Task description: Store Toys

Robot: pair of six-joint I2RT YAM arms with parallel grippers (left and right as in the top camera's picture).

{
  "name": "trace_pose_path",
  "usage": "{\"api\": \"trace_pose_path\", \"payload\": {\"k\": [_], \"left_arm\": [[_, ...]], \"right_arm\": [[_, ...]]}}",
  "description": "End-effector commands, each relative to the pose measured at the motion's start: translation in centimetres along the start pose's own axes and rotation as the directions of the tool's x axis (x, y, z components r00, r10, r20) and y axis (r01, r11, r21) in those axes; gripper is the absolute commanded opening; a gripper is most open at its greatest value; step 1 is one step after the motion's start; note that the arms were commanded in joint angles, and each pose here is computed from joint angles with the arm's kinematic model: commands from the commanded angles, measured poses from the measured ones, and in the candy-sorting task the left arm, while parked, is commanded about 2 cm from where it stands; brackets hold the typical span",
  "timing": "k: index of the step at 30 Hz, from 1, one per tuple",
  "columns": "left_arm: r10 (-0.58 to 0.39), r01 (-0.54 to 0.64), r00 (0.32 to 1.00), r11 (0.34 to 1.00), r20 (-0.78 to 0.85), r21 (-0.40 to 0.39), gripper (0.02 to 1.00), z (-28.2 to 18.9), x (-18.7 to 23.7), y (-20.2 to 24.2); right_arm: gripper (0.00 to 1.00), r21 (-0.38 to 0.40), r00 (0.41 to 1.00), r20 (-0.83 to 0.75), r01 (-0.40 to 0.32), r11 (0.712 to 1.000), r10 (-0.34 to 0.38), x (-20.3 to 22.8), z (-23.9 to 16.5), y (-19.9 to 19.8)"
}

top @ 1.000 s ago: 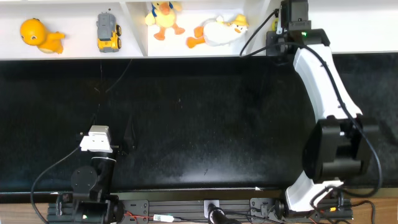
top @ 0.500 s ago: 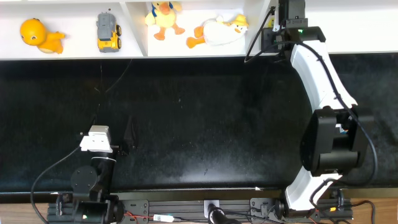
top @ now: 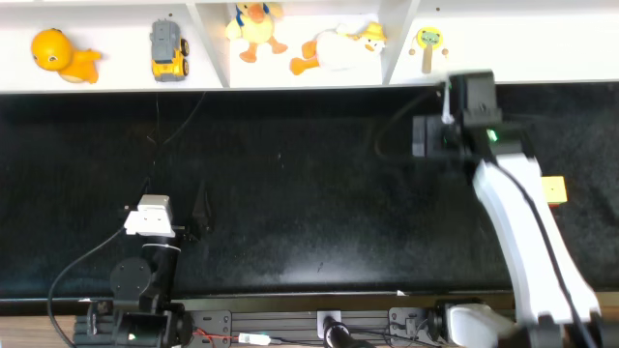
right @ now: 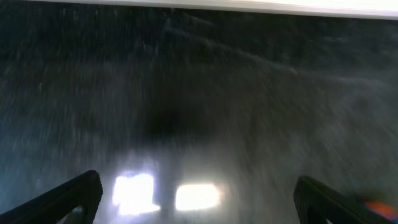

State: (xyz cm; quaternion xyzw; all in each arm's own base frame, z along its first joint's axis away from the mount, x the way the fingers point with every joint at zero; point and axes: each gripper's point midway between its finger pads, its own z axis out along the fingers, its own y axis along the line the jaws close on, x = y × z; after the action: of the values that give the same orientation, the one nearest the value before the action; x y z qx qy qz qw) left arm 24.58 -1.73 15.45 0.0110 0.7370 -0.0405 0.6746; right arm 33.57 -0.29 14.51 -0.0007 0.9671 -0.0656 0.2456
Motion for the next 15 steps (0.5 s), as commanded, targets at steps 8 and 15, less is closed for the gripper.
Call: {"api": "trace_pose_path", "payload": {"k": [8, 15], "left_arm": [[0.018, -0.018, 1.0, 1.0, 0.007, 0.008, 0.998, -0.1, -0.2, -0.2], [0.018, -0.018, 1.0, 1.0, 0.007, 0.008, 0.998, -0.1, -0.2, -0.2]], "right_arm": [[0.998, -0.002, 0.979, 0.201, -0.047, 0.999, 0.046, 2.0, -9.3, -1.7], [0.998, -0.006, 0.968, 0.244, -0.054, 0.999, 0.054, 1.9, -10.5, -1.9]]}}
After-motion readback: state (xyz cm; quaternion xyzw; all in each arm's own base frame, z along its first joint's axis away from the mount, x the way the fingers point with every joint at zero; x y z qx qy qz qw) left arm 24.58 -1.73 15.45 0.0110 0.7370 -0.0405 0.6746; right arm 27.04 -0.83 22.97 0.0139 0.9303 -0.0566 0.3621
